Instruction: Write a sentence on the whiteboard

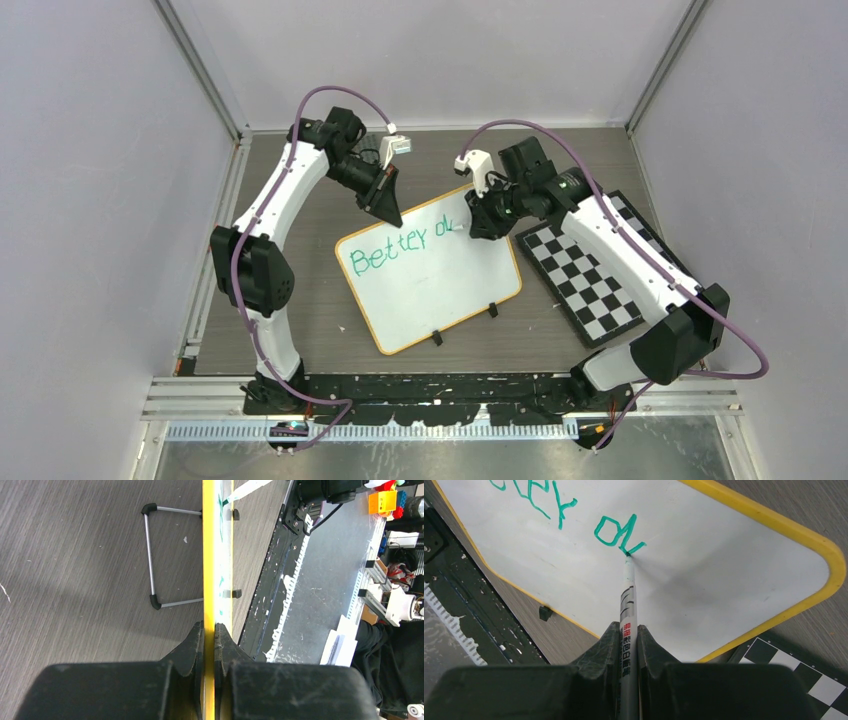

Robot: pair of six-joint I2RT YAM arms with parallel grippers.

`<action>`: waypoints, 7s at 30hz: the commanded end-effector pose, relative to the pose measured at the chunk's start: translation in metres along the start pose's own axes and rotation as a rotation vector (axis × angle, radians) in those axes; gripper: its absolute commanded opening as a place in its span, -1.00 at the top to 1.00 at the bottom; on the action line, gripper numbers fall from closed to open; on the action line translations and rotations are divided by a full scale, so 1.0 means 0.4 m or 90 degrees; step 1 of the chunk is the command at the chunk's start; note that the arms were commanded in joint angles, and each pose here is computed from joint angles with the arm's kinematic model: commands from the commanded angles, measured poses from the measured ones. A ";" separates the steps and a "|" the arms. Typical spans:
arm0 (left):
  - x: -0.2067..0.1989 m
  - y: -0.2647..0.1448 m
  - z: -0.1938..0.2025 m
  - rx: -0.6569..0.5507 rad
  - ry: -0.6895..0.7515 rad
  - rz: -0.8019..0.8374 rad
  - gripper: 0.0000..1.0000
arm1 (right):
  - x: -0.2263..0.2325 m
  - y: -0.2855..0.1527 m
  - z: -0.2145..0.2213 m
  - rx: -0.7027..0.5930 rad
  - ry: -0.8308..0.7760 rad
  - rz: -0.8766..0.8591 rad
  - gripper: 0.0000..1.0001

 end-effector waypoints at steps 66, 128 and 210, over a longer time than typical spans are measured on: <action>-0.018 0.036 0.055 0.070 -0.005 0.002 1.00 | -0.050 -0.046 -0.050 -0.029 -0.030 0.071 1.00; -0.013 0.039 0.058 0.071 -0.007 -0.001 1.00 | -0.097 -0.069 -0.044 -0.019 -0.017 0.108 0.99; -0.008 0.040 0.056 0.072 -0.008 -0.010 1.00 | -0.106 -0.070 0.002 -0.020 0.041 0.070 0.99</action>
Point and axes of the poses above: each gripper's point midway between its finger pads, its own y axis out along the fingers, its own x axis along the line the jaws close on, z = x × y, the point moved 3 cm from there along -y, back along the fingers, and after that the axes turned 1 degree about y, right-handed, at the moved point
